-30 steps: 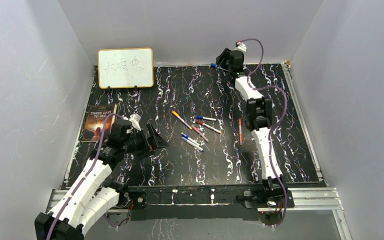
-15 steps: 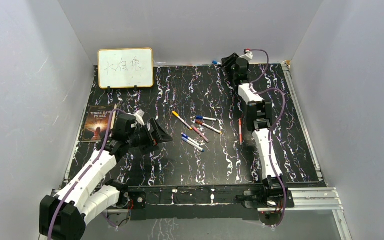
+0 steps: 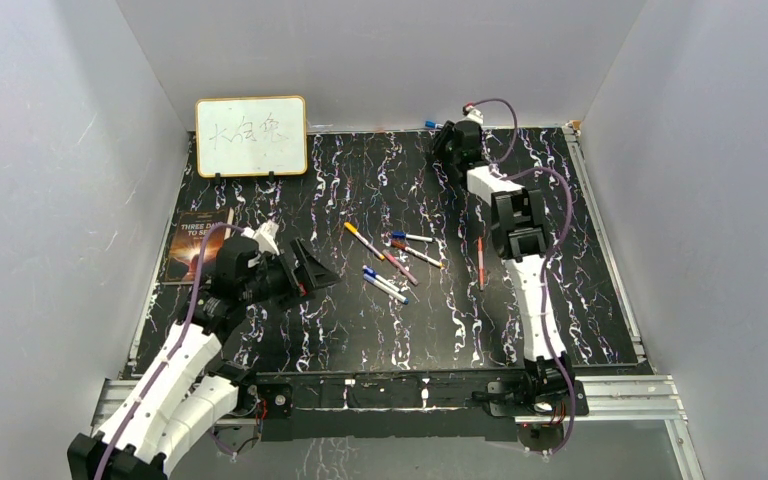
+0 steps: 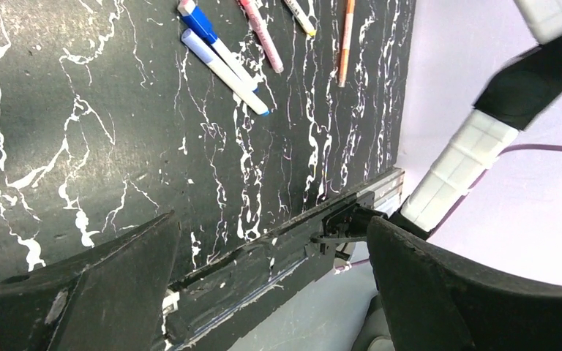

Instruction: Open the pen caps

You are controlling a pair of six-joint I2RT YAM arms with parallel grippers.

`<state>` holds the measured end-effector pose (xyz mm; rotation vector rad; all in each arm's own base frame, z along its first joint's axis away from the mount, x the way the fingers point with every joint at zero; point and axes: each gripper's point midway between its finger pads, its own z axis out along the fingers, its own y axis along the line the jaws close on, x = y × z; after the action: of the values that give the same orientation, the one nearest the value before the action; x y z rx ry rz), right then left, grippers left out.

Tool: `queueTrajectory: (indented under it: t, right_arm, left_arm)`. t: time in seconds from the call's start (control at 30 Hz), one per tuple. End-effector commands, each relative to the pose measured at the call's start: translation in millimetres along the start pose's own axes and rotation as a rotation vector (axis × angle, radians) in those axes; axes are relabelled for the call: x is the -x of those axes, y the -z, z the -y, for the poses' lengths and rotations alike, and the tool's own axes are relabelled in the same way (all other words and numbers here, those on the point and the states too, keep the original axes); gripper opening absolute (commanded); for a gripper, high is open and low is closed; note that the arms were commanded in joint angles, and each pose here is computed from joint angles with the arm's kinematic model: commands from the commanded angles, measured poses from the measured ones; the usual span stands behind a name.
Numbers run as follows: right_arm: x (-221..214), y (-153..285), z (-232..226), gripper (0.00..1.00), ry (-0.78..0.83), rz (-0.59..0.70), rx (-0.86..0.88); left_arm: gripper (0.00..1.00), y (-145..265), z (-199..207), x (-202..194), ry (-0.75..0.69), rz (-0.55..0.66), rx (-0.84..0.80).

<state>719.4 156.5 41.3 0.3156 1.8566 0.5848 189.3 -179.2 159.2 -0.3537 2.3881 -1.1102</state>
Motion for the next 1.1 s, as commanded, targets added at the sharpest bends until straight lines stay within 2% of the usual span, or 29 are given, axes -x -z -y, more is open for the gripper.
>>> queueTrajectory:
  t: [0.0,0.13,0.27,0.5,1.07]
  right_arm:
    - [26.6,48.4,-33.0,0.25,0.038,-0.01,0.038]
    - [89.8,48.6,-61.0,0.26,0.02,0.07,0.111]
    - [137.0,29.0,-55.5,0.3,-0.066,0.169,0.17]
    - [144.5,13.0,-19.5,0.34,-0.161,0.297,0.149]
    - [130.3,-3.1,12.0,0.34,-0.073,0.318,0.052]
  left_arm:
    - [0.98,9.9,-3.8,-13.4,0.025,-0.018,-0.004]
    - [0.98,13.8,-6.4,-18.4,0.028,-0.016,-0.006]
    - [0.98,14.3,-7.6,-18.5,0.025,-0.01,-0.005]
    - [0.98,5.4,-5.1,-12.6,0.024,-0.017,-0.009]
    - [0.98,-8.3,-12.5,-14.9,0.04,-0.039,-0.013]
